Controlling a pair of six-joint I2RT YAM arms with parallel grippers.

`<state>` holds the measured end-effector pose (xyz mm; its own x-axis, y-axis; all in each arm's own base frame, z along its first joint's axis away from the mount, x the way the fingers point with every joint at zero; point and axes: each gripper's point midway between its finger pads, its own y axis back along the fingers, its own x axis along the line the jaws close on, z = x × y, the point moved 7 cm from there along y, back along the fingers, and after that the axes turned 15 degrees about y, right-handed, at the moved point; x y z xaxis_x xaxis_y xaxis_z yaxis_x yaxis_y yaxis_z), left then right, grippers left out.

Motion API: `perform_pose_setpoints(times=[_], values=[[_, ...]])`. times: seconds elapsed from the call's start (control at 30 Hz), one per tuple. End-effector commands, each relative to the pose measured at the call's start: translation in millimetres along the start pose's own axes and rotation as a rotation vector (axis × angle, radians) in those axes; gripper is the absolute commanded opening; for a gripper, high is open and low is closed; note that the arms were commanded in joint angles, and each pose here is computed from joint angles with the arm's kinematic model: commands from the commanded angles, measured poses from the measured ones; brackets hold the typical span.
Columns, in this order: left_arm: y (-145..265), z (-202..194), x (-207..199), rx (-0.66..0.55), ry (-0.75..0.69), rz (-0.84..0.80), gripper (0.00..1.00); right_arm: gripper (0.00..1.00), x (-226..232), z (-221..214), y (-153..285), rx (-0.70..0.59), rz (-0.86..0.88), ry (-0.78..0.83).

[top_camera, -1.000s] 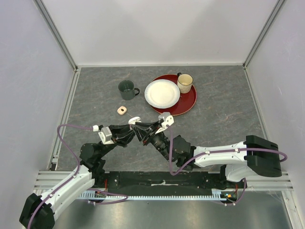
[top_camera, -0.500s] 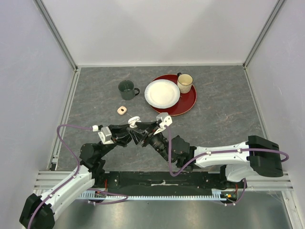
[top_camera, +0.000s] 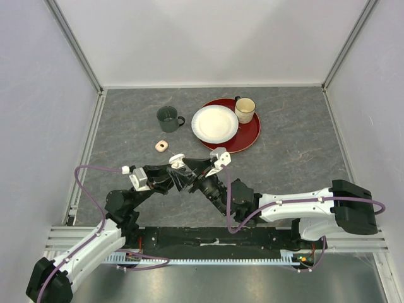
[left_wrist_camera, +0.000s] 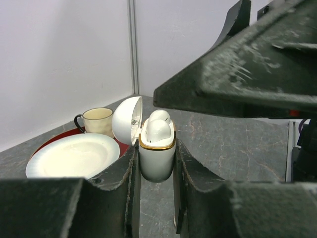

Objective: Insert the wireless bluetooth earbuds into the charging case
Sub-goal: Place the earbud in the charging case, then close the charging case.

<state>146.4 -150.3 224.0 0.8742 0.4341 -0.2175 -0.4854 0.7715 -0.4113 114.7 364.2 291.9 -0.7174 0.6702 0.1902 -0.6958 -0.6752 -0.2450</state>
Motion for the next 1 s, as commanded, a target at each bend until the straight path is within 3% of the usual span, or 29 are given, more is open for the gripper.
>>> perform_pose_setpoints(times=[0.0,0.4,0.53,0.6,0.63,0.7,0.73,0.97], values=[[-3,16,-7,-0.074,-0.027,-0.044,0.02,0.73,-4,38,-8,-0.084,-0.058,-0.033],[-2,14,-8,-0.061,-0.023,-0.047,0.02,0.80,-21,58,-9,-0.063,-0.159,0.012],[-2,11,-8,-0.050,-0.023,-0.054,0.02,0.83,-35,48,-14,0.114,-0.211,0.124],[-2,10,-9,-0.039,-0.021,-0.072,0.02,0.86,-46,60,-23,0.145,-0.227,0.035],[-2,10,-11,-0.031,-0.020,-0.085,0.02,0.87,-54,51,-22,0.228,-0.216,0.011],[-3,8,-14,-0.002,-0.022,-0.120,0.02,0.87,-84,58,-33,0.236,-0.230,-0.151],[-4,5,-14,0.021,-0.020,-0.128,0.02,0.87,-81,55,-33,0.280,-0.127,-0.186],[-7,-2,-21,0.112,-0.005,-0.220,0.02,0.87,-104,40,-37,0.444,-0.118,-0.152]])
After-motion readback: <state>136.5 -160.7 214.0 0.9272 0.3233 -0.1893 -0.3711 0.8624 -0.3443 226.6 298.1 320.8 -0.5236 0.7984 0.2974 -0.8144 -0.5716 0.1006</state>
